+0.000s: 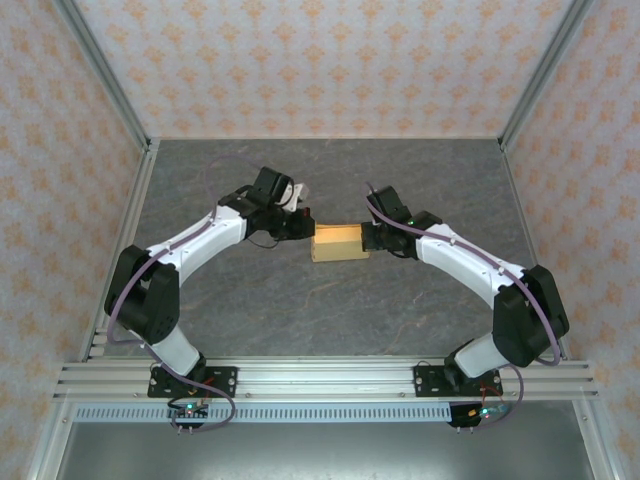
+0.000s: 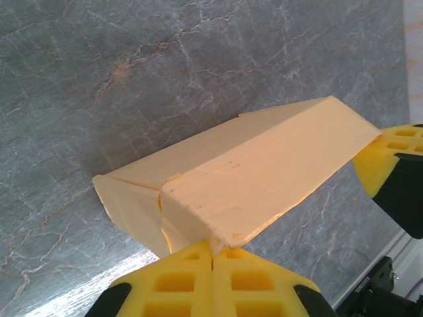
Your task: Fold the paper box
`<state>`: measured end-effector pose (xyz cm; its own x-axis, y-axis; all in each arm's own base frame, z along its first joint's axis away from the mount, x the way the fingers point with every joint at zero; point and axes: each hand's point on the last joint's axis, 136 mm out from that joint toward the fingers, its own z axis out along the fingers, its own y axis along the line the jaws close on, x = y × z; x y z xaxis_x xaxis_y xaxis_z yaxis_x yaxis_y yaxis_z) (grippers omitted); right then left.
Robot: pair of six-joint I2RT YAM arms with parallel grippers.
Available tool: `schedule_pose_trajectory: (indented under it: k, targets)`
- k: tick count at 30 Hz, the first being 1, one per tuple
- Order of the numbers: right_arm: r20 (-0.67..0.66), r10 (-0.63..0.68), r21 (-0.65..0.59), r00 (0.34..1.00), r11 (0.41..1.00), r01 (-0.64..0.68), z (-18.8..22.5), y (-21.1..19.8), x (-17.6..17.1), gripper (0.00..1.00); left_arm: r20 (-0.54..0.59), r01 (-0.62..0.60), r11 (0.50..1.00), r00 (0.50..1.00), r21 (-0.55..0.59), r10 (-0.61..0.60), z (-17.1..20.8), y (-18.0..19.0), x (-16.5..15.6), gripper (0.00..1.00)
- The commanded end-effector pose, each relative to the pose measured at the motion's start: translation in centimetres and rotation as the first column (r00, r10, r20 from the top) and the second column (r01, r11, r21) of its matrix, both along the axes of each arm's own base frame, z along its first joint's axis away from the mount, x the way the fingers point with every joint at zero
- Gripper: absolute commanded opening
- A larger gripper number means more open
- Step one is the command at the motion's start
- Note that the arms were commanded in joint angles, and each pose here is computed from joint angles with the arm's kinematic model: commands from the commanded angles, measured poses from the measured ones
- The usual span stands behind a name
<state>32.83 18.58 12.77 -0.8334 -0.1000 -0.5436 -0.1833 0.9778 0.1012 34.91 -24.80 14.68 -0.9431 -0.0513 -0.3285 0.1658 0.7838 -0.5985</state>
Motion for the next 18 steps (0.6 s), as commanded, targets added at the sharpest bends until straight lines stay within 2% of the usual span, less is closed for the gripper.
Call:
schedule_pose_trajectory:
  k: [1, 8, 13, 18]
  targets:
    - [-0.021, 0.015, -0.033, 1.000, 0.999, -0.016, -0.9, -0.1, -0.7, 0.00, -0.021, 0.009, 0.996, 1.000, -0.087, -0.011, 0.5, -0.9, 0.1, 0.00]
    - [-0.024, 0.015, -0.031, 1.000, 0.999, -0.016, -1.0, 0.0, -0.7, 0.00, -0.041, -0.014, 0.993, 0.999, -0.114, 0.010, 0.3, -0.7, 0.3, 0.00]
    - [-0.009, 0.013, -0.008, 1.000, 1.000, -0.013, -0.4, 0.2, -0.5, 0.00, -0.039, -0.020, 0.997, 0.999, -0.070, 0.017, -0.6, 0.0, 0.3, 0.00]
    - [-0.004, 0.009, 0.002, 1.000, 1.000, -0.009, -0.1, 0.5, -0.3, 0.00, -0.048, -0.043, 0.996, 0.998, -0.081, 0.039, -1.3, 0.0, 0.4, 0.00]
